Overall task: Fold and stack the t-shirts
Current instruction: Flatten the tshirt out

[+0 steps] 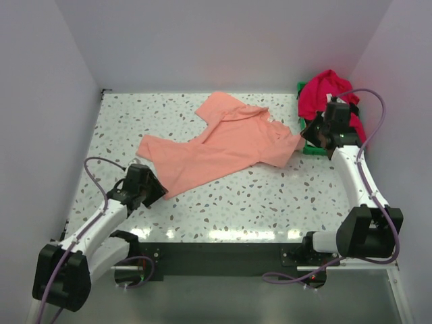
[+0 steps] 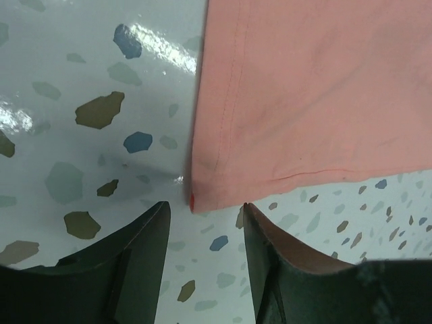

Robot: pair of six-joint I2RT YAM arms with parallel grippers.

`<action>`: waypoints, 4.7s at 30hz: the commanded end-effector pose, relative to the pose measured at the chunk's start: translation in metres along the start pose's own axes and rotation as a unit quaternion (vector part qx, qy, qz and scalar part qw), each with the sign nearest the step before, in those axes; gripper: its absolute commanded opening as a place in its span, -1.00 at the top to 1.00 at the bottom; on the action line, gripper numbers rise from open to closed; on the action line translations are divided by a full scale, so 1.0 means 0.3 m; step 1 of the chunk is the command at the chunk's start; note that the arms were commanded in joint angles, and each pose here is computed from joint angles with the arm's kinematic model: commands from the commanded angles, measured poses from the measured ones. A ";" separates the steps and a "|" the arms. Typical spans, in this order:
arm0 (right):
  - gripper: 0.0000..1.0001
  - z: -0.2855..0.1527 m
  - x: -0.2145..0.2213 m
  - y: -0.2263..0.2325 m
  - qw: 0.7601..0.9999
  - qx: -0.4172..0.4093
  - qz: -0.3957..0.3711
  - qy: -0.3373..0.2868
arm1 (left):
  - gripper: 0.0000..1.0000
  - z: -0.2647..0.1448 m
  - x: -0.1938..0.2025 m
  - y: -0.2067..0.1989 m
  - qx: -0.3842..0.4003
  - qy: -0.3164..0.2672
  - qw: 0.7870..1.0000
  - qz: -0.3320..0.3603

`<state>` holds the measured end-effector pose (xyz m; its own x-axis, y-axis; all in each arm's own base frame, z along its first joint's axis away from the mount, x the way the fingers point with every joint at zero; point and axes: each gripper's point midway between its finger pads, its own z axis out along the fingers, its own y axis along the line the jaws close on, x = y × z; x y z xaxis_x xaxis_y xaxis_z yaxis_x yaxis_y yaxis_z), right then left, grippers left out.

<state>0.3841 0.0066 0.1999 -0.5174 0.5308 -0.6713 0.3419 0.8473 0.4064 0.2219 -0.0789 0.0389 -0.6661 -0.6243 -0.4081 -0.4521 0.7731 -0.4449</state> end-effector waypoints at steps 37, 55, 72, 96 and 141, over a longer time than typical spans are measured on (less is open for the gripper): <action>1.00 -0.484 -0.235 0.209 0.986 -0.119 0.000 -0.115 | 1.00 -0.716 -0.609 -0.392 0.128 -0.322 0.938 0.002; 1.00 -0.974 -0.629 0.495 0.926 -0.259 0.018 -0.275 | 1.00 -1.162 -0.884 -0.610 0.211 -0.463 0.861 -0.018; 1.00 -0.652 -0.968 0.907 0.859 -0.421 0.056 -0.285 | 1.00 -0.932 -1.477 -0.937 0.335 -0.461 0.822 0.018; 0.81 -0.093 0.372 0.002 0.986 -0.115 0.115 0.031 | 0.85 -0.153 -0.677 -0.099 0.093 -0.208 0.968 -0.105; -0.35 0.025 0.341 0.016 0.998 -0.030 -0.040 0.045 | 0.41 0.370 -0.624 -0.123 -0.063 -0.118 0.983 -0.125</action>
<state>0.3108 0.0672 0.1016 -0.6753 0.4903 -0.5511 0.2937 0.8641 0.4088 0.4043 -0.0108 0.0451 -0.3992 -0.8070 -0.4351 -0.6611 0.5822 -0.4732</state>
